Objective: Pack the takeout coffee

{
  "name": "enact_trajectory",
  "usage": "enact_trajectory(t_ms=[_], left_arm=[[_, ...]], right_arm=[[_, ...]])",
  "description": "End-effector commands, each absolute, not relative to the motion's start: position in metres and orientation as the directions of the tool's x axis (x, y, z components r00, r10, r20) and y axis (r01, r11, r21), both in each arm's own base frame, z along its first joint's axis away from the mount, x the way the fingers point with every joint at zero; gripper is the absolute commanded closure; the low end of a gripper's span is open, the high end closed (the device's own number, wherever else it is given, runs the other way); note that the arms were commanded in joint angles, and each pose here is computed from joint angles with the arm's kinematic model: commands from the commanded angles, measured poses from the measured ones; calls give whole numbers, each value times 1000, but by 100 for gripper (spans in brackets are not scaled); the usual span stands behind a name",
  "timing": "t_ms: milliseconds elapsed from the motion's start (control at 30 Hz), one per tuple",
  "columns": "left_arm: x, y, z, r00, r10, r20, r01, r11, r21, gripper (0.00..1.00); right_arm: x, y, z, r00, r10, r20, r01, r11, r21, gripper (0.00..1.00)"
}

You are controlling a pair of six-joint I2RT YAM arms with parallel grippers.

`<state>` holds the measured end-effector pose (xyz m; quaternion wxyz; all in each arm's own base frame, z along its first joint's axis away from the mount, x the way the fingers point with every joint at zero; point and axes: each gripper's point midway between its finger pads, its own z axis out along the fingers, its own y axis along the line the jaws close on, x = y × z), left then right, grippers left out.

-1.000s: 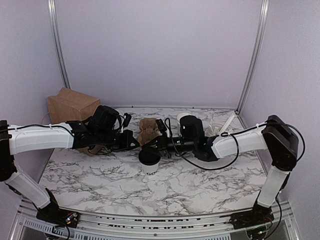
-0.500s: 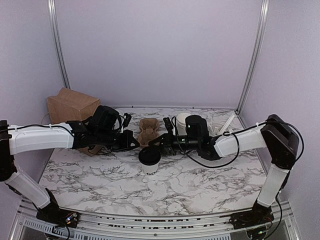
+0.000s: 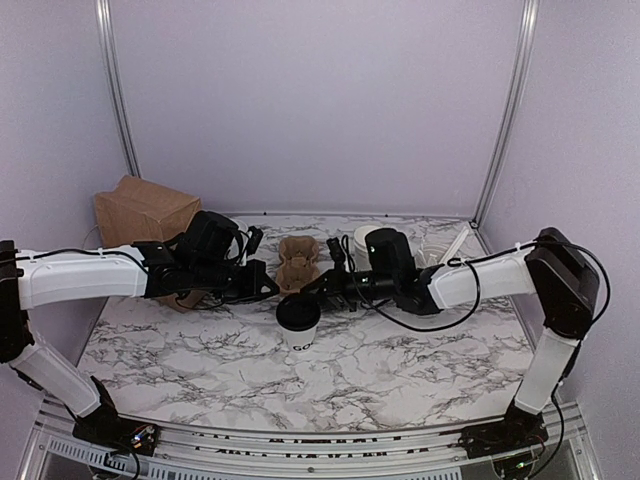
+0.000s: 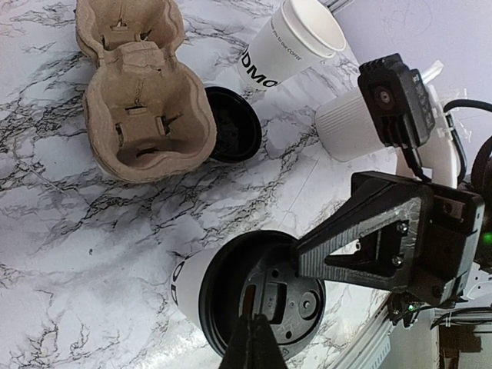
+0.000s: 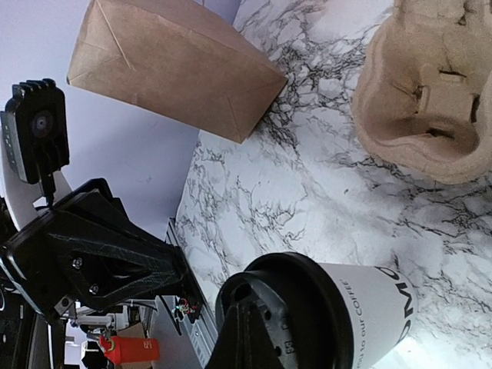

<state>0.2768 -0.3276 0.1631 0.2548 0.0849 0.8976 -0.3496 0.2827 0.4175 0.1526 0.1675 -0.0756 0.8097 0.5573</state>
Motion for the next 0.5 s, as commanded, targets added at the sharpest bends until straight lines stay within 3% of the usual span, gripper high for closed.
enact_trajectory(t_ms=[0,233,400,467], left_arm=[[275,-328,176,-849,-26,-528,347,725,-595,100],[279,-315,189,-813,-61,-578,348,746,-568,100],[284,-296,196,-767,-92,-634,339,781,-524,85],[285,-289,200,-751,-103,-652,337,790,-512,76]], right_arm=[[288,419,201,-871,46,-490,-432,403,807,95],[291,409,237,-691,-50,-722,-588,620,520,63],[283,406,250,-565,-147,-812,-628,715,307,36],[279,405,254,-527,-175,-831,-637,729,251,21]])
